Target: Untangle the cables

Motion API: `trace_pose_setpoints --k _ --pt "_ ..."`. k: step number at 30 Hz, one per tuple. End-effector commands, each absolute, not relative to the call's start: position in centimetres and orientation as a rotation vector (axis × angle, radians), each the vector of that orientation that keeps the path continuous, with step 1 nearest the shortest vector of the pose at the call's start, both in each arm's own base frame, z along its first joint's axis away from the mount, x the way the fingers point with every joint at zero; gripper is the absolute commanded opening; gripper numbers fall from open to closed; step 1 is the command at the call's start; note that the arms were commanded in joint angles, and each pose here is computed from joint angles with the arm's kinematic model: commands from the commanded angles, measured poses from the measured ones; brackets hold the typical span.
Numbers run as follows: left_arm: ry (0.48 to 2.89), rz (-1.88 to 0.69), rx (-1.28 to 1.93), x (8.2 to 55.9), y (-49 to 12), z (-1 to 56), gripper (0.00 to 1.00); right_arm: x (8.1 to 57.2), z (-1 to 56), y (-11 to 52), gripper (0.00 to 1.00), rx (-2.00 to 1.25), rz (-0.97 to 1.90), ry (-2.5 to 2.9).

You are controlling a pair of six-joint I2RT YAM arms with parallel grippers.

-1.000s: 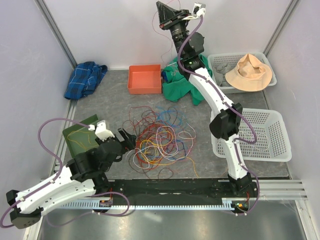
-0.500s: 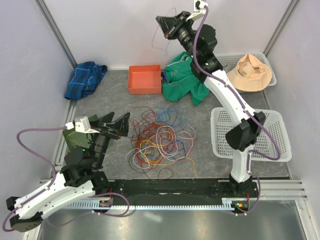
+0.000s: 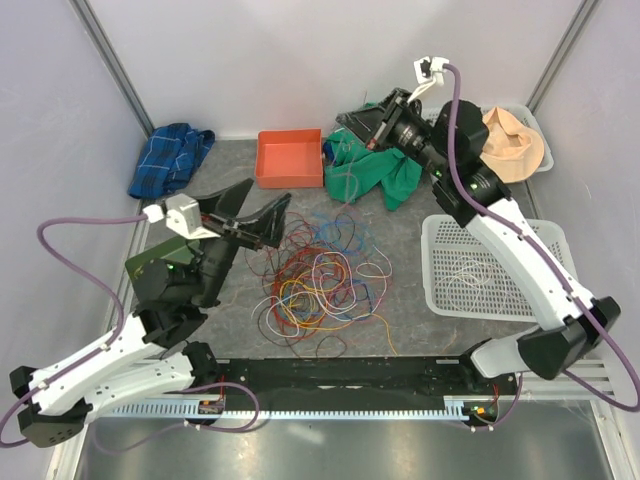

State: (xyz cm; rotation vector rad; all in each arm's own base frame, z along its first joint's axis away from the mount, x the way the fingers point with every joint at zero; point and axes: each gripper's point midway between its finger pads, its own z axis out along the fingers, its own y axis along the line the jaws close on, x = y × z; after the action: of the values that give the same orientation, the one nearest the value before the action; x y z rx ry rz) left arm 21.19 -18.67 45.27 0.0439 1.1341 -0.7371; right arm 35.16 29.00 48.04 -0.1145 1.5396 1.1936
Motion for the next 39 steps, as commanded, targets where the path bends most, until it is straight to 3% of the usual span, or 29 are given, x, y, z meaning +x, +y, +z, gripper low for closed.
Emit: trace_pose_setpoints --k 1,5,15,33,37,39 --pt "1.069 -0.763 0.276 20.8 -23.3 45.6 1.00 31.4 48.1 29.3 0.00 -0.148 1.280 1.574" --pt "1.067 -0.753 0.416 21.1 -26.5 44.3 1.00 29.5 48.1 29.1 0.00 -0.155 1.271 1.589" --pt "1.182 -0.643 0.361 27.4 -28.0 42.5 1.00 27.2 48.2 30.0 0.00 -0.218 1.275 1.620" --pt "1.245 -0.772 0.366 32.6 -31.7 37.5 0.99 25.3 49.9 31.0 0.00 -0.258 1.335 1.595" --pt "1.212 -0.829 0.327 33.2 -32.0 37.3 0.90 24.6 50.3 31.3 0.00 -0.264 1.373 1.587" --pt "1.206 -0.843 0.316 33.7 -32.1 36.9 0.79 24.5 50.3 31.3 0.00 -0.263 1.381 1.584"
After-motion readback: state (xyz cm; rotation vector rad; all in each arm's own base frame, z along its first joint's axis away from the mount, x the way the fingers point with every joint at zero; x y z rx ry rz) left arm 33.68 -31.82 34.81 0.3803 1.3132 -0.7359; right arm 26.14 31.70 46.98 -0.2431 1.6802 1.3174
